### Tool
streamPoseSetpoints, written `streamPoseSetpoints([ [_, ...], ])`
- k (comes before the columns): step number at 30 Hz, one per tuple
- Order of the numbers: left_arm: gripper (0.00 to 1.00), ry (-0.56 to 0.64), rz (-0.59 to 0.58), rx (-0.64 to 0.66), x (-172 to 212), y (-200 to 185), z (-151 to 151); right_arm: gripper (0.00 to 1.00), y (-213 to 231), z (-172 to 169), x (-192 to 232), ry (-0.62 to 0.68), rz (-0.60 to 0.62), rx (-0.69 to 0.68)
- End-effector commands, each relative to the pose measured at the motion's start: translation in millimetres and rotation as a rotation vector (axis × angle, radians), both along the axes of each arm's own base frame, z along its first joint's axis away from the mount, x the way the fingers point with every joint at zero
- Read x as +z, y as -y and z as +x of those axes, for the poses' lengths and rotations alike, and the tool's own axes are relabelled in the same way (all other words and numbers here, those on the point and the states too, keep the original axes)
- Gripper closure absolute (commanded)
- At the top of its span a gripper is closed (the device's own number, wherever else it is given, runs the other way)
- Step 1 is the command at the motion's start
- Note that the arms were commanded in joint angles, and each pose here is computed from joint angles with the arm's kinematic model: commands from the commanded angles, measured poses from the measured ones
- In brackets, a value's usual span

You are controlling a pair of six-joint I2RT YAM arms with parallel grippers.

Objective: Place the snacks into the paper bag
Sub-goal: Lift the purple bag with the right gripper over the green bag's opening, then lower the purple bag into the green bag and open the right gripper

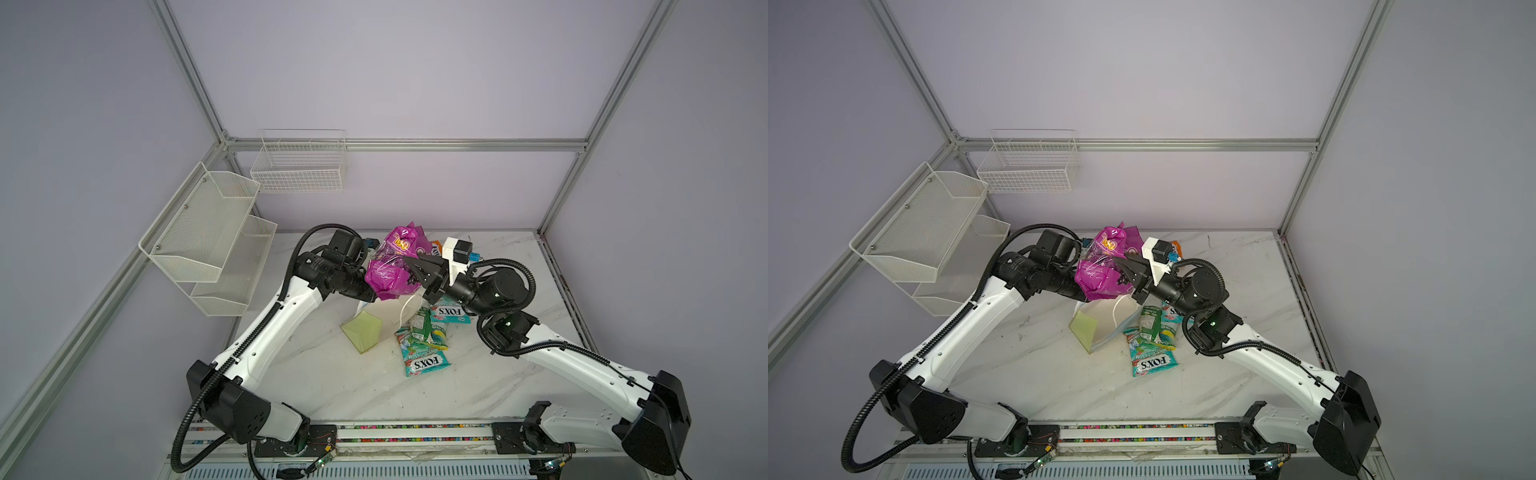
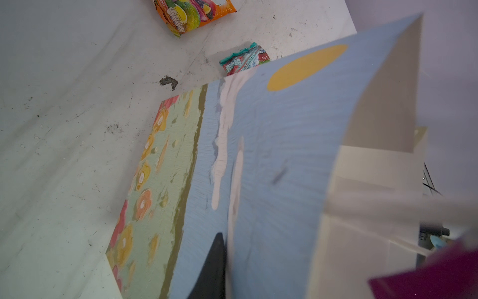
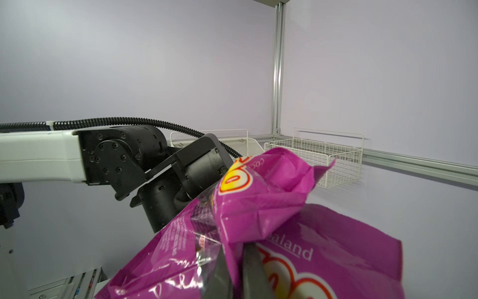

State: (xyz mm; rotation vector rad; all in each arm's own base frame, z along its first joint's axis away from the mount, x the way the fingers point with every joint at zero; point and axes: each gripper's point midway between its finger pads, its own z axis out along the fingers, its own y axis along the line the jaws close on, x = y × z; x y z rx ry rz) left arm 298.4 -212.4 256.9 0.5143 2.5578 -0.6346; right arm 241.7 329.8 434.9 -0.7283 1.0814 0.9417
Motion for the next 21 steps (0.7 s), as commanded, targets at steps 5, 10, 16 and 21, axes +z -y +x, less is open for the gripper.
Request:
streamPoseSetpoints([
  [5,0.84,0.009,-0.106,-0.068,23.1,15.9,0.1,1.00,3.9,-20.3,-1.6,0.183,-0.021,-0.050],
  [10,0.85,-0.011,-0.151,-0.081,26.2,15.7,-3.1,1.00,10.1,-23.9,-18.0,0.222,-0.043,-0.083],
  [16,0.85,-0.017,-0.201,-0.081,31.1,12.3,-3.4,1.00,7.1,-25.0,-28.3,0.249,-0.084,-0.108],
  [21,0.84,-0.020,-0.208,-0.087,30.7,12.0,-4.7,1.00,0.6,-22.5,-30.2,0.288,-0.131,-0.151],
])
